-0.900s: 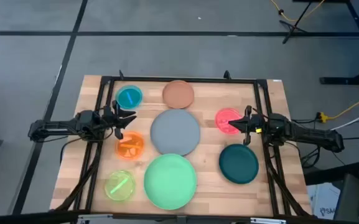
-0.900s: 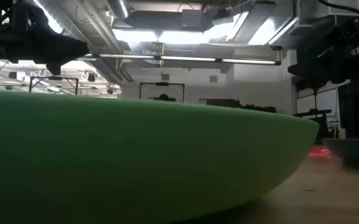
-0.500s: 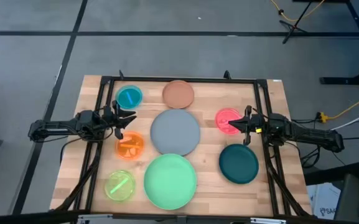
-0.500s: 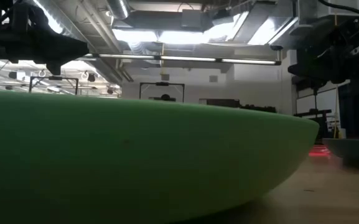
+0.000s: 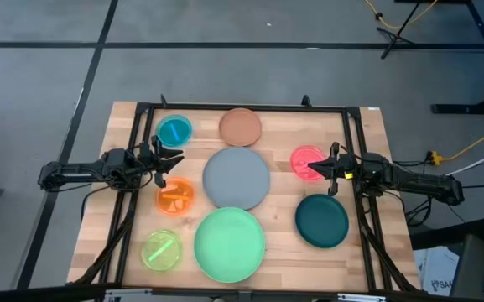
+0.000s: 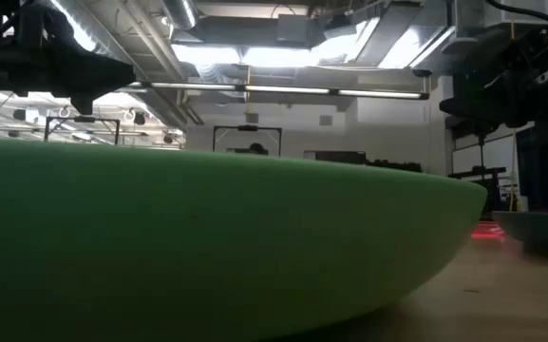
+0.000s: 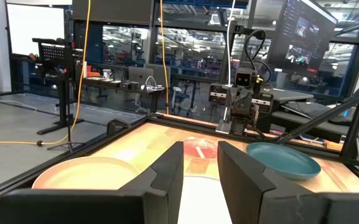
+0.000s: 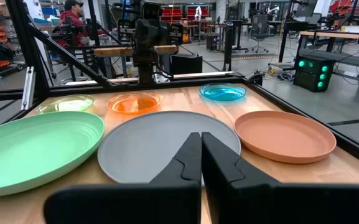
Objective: Stack plastic plates
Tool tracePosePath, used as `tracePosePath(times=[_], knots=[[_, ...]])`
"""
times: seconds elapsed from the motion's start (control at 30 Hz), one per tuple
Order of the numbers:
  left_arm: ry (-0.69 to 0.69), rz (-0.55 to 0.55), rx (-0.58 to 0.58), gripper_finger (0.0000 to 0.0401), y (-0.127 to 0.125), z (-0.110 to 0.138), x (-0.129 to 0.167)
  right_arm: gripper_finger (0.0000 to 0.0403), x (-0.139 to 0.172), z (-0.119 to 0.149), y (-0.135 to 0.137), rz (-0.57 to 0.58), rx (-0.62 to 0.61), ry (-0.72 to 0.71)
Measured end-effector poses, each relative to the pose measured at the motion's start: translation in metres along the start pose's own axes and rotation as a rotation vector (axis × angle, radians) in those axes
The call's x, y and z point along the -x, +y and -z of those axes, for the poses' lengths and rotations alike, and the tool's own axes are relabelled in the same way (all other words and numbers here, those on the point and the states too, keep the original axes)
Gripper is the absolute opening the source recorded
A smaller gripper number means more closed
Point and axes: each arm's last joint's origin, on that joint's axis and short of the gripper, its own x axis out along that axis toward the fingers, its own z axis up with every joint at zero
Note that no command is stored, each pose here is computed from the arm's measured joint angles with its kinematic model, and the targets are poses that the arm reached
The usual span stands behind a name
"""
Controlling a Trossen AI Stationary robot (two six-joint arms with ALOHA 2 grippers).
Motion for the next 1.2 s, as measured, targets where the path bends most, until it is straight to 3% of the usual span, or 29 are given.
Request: tracePosePath(times=[0.5, 0.63, 0.87, 1.2], knots=[[-0.004, 0.001, 0.004, 0.0092, 0.000, 0.000, 0.000, 0.0001, 0.000, 0.000, 0.000, 0.000, 0.000, 0.000], [-0.072, 0.028, 0.161, 0.0092, -0.001, -0.007, 0.000, 0.0001, 0.000, 0.000, 0.000, 0.000, 0.000, 0.000], [-0.144, 0.002, 0.189, 0.0092, -0.001, -0.014, 0.001, 0.0001, 0.000, 0.000, 0.000, 0.000, 0.000, 0.000], [0.008, 0.117, 0.170, 0.0092, -0.006, -0.002, -0.009, 0.0001, 0.000, -0.005, -0.001, 0.023, 0.023, -0.055]])
